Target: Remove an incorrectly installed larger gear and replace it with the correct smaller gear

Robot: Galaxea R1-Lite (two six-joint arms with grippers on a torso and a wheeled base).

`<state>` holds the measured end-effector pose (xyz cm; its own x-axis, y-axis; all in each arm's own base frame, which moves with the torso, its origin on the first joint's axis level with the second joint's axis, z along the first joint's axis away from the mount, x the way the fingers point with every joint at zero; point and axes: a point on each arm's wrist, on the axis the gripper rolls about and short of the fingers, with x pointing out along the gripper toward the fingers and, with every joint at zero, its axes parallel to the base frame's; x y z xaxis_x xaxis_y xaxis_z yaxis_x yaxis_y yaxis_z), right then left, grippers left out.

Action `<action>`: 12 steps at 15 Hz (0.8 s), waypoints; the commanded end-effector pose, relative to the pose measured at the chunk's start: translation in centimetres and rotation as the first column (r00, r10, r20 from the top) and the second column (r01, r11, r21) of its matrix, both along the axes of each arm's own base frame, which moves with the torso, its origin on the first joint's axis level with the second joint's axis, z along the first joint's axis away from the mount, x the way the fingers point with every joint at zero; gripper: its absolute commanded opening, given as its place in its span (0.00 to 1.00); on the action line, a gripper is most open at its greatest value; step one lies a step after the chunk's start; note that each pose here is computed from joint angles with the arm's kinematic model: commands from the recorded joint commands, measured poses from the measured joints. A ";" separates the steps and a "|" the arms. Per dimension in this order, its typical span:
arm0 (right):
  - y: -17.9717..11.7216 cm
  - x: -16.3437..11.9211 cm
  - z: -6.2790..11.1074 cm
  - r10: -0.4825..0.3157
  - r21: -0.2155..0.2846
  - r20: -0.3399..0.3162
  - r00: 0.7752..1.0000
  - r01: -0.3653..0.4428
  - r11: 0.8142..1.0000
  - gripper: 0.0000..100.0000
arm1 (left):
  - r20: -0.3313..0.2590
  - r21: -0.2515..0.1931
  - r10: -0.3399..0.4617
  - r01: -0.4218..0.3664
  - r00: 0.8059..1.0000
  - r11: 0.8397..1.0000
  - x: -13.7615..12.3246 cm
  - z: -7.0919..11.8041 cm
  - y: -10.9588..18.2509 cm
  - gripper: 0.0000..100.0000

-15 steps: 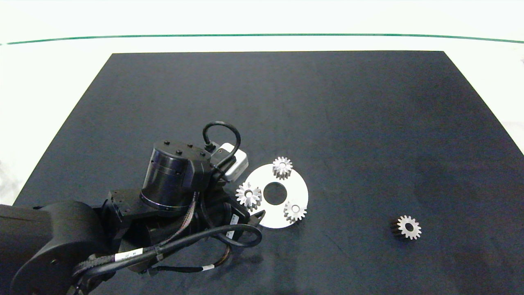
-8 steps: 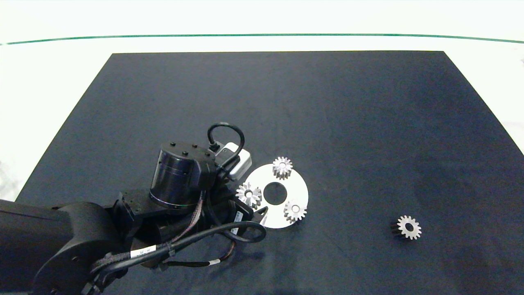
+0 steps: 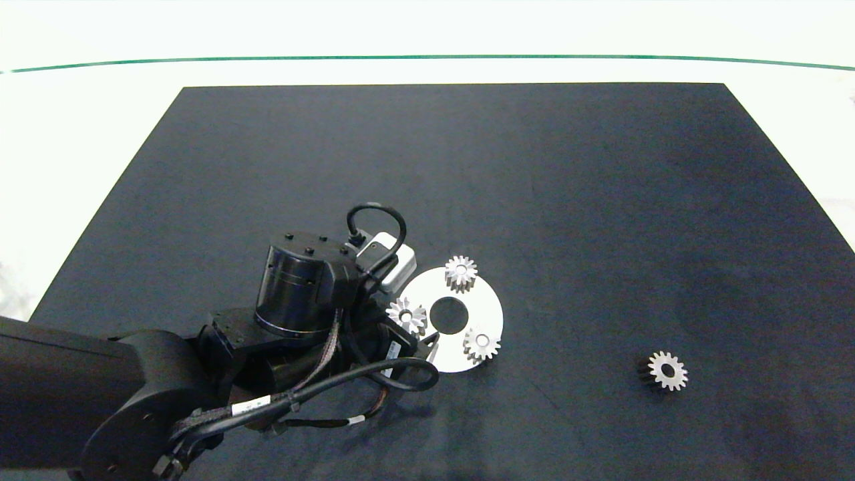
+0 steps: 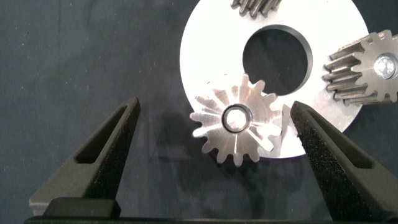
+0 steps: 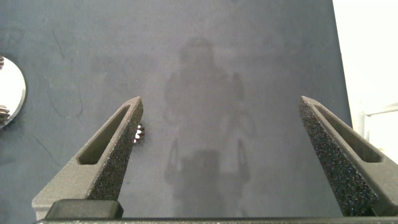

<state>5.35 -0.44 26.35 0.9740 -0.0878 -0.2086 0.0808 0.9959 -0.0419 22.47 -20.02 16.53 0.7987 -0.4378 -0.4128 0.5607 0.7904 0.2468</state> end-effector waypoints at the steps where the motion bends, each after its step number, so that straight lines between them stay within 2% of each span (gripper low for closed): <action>1: 0.0 0.0 0.0 -0.001 0.001 -0.003 1.000 0.001 1.000 1.00 | 0.002 0.010 0.000 0.000 1.000 1.000 0.1 -0.2 0.0 0.96; 12: 0.0 0.0 0.0 -0.003 0.009 -0.002 1.000 0.003 1.000 1.00 | 0.007 0.012 -0.001 0.001 1.000 1.000 0.1 -0.2 0.0 0.74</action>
